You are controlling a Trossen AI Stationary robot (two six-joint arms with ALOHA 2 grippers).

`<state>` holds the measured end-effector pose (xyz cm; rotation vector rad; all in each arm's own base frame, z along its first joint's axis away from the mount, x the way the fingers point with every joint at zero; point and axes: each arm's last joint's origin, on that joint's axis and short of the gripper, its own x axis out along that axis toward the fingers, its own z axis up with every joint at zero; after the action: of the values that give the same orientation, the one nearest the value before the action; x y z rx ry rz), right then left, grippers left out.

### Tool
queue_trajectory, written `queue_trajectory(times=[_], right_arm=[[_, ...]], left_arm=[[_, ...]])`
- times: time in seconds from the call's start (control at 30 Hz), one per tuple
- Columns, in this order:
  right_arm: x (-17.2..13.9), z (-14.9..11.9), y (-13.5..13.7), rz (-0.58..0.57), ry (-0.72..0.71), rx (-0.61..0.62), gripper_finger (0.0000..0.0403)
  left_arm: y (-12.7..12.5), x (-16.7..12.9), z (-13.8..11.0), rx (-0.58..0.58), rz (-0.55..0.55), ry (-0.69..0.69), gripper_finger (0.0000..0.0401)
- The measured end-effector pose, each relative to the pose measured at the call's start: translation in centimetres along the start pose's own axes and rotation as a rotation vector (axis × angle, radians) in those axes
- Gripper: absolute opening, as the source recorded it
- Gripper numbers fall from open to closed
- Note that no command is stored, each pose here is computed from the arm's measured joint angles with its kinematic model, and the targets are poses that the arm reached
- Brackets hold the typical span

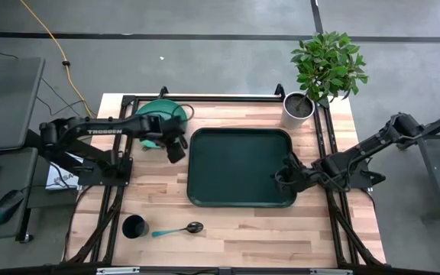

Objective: Pick and place plate/cup/fork/spoon on tray
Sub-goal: Put the green plate on the green serving tray

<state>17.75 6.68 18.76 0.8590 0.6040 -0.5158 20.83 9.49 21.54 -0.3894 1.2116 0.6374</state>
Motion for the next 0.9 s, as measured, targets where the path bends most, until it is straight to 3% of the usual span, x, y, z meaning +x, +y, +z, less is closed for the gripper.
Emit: queue_trajectory(times=[0.2, 0.6, 0.77, 0.9], right_arm=[[0.2, 0.4, -0.1, -0.005, -0.002, -0.001, 0.0000], [0.5, 1.1, -0.3, -0.019, -0.002, -0.002, 0.0000], [0.5, 1.1, -0.3, -0.020, -0.002, -0.001, 0.0000], [0.5, 1.1, -0.3, -0.017, -0.003, 0.001, 0.0000]], left_arm=[[1.9, 1.3, 0.6, -0.032, 0.033, 0.018, 0.0270], [2.0, 6.8, 0.7, 0.033, 0.084, 0.249, 0.0280], [2.1, 8.2, 0.6, 0.053, 0.156, 0.298, 0.0262], [2.1, 8.6, 0.5, 0.071, 0.170, 0.310, 0.0191]])
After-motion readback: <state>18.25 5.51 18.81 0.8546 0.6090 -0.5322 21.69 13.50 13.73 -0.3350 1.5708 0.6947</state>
